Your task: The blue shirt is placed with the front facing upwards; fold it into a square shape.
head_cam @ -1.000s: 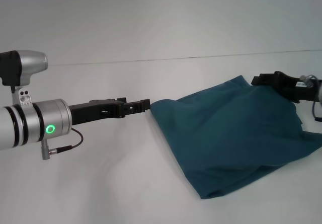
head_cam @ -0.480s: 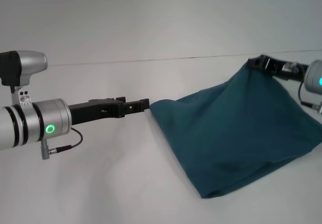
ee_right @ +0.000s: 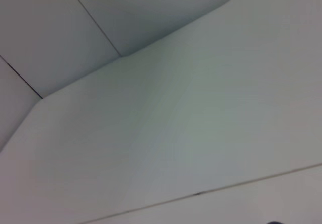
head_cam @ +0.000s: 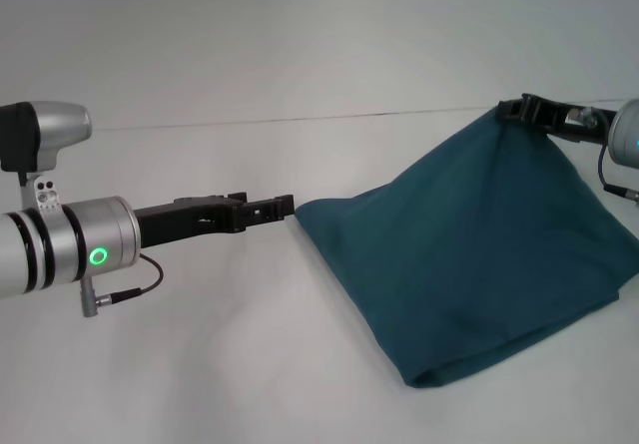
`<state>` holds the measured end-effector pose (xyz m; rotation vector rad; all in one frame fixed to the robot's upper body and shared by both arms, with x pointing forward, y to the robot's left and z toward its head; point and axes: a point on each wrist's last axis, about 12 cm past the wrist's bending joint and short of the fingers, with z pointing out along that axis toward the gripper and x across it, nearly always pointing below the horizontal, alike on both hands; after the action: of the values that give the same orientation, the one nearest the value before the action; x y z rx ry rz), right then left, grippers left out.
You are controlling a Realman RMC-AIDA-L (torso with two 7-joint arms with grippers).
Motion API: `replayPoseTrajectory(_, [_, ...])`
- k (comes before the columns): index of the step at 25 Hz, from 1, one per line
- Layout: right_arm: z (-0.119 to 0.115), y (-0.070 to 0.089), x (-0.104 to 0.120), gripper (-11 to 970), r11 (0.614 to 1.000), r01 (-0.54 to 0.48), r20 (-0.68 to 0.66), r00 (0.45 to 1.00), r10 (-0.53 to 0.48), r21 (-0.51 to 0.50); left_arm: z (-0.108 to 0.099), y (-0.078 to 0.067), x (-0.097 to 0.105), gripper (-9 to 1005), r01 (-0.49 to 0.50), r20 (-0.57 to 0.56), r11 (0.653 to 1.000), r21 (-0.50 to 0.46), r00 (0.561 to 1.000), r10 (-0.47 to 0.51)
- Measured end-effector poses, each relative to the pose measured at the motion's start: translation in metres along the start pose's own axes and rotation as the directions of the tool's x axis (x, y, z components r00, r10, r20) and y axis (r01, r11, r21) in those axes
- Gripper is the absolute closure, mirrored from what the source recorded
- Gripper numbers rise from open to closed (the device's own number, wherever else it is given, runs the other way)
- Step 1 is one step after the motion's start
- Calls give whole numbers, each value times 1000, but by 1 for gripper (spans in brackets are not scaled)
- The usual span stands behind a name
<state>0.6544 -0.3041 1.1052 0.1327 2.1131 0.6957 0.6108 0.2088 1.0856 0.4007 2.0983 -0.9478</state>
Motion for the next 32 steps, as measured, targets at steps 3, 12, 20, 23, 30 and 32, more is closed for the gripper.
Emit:
replayPoseTrajectory(3, [1, -2, 5, 939, 1000, -2, -5, 1000, 2, 16, 0, 0, 0, 109, 0, 0, 1000, 0, 1000, 0])
replayPoseTrajectory(12, [-16, -28, 14, 740, 992, -93, 80, 993, 87, 84, 2, -2, 1, 109, -3, -10, 1000, 6, 1000, 3])
replayPoseTrajectory(20, [-49, -42, 11, 382, 994, -108, 99, 989, 108, -8, 4, -3, 5, 108, 9, -16, 1000, 10, 1000, -8])
replayPoseTrajectory(23, [-63, -41, 15, 260, 992, -92, 62, 993, 97, -83, 7, -4, 7, 108, 11, -27, 1000, 14, 1000, -11])
replayPoseTrajectory(30, [-84, -40, 12, 88, 980, -101, 27, 994, 107, -170, 18, -10, 11, 108, 51, -68, 998, 26, 996, -49])
replayPoseTrajectory(32, [-89, -42, 10, 62, 975, -117, 19, 992, 123, -188, 22, -13, 12, 109, 73, -97, 997, 28, 993, -70])
